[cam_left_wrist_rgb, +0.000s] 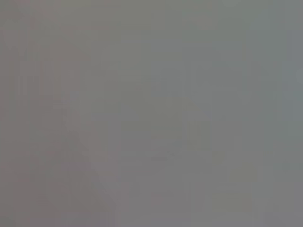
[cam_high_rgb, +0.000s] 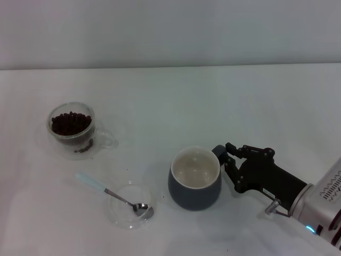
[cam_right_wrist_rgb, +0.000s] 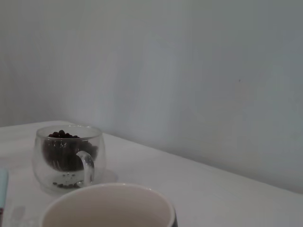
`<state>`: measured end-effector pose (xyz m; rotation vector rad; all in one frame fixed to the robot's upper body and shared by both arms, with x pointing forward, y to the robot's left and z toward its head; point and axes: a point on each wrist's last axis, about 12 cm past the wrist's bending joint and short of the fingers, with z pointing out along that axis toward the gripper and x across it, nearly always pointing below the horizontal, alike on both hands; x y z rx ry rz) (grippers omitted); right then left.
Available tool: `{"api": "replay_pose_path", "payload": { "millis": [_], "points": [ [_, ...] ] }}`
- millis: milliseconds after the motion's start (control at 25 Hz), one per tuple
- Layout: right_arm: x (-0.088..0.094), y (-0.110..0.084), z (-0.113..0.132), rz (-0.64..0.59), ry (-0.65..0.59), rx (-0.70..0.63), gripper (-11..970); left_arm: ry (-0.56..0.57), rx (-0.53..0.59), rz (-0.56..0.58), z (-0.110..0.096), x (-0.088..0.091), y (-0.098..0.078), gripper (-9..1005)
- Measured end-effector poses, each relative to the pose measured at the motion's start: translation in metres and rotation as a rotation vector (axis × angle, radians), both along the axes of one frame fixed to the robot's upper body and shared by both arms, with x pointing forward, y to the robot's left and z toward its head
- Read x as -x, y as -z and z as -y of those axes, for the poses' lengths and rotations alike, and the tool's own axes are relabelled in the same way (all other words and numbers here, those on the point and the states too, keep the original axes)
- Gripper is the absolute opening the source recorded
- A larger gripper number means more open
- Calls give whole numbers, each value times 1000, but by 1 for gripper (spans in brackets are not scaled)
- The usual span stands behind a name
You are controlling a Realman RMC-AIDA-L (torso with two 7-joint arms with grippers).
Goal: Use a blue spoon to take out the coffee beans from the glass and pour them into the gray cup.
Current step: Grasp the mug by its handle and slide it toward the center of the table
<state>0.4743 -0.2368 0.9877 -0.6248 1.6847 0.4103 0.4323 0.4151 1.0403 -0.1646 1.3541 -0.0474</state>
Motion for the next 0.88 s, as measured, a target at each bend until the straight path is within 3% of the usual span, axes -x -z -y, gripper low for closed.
{"api": "replay_pose_path", "payload": {
  "millis": [360, 560, 800, 880],
  "points": [
    [-3, -1, 5, 8, 30, 5, 245, -3, 0, -3, -1, 2, 1, 614],
    [-5, -2, 11, 3, 66, -12, 434, -12, 2, -7, -2, 5, 2, 614],
    [5, 0, 21, 13, 51, -18, 653, -17, 7, -14, -2, 8, 4, 614],
    [11, 0, 27, 16, 37, -46, 817, -18, 11, -17, -1, 8, 5, 614]
  ]
}}
